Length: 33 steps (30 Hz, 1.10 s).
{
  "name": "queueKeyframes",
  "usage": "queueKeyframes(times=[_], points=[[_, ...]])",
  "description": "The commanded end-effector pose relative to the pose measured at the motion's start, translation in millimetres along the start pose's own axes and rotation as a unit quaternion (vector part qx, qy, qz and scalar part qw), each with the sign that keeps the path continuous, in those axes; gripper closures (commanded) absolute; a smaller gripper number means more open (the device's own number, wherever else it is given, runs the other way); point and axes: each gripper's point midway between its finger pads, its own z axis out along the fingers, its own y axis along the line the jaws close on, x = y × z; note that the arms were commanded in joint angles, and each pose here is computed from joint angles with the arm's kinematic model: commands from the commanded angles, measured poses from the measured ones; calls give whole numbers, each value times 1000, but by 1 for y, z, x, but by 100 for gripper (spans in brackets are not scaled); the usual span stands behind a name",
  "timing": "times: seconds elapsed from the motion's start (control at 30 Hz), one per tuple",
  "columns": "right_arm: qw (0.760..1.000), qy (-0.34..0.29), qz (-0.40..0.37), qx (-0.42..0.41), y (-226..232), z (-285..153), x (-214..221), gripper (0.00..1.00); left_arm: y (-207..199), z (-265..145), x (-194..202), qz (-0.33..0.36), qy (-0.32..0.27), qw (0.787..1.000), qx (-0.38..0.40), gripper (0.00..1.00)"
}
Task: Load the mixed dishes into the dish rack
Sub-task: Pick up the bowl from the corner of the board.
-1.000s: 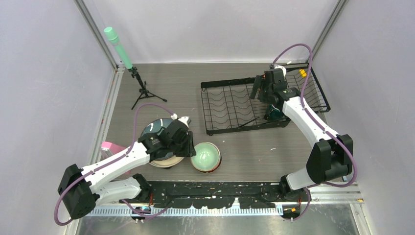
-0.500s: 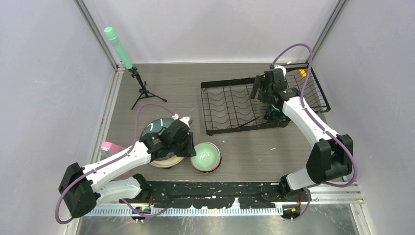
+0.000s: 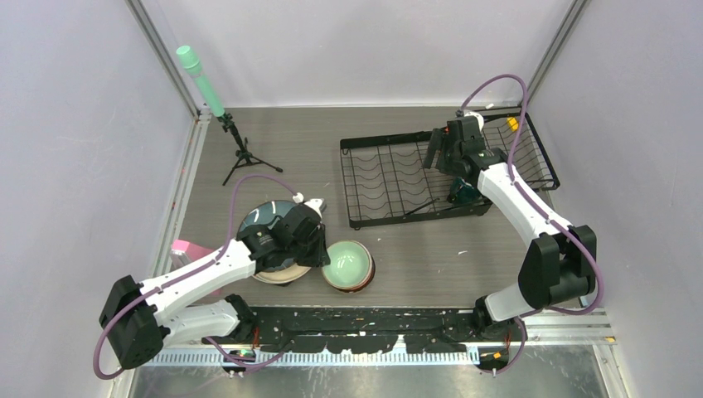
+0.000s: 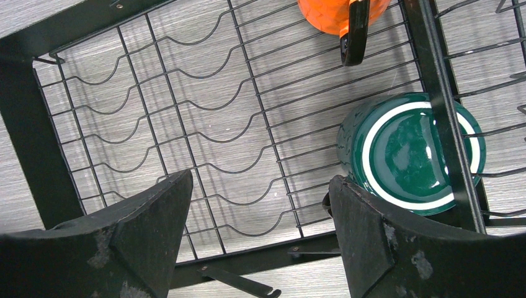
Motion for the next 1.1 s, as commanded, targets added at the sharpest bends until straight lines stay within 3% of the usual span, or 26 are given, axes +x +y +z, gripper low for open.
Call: queueKeyframes(times=[0.0, 1.07], points=[[999, -30, 10, -4, 4, -1, -18, 14, -19, -15, -24, 12, -41, 999, 33, 100], [999, -32, 10, -9, 5, -4, -19, 14, -41, -30, -31, 34, -62, 993, 97, 100]])
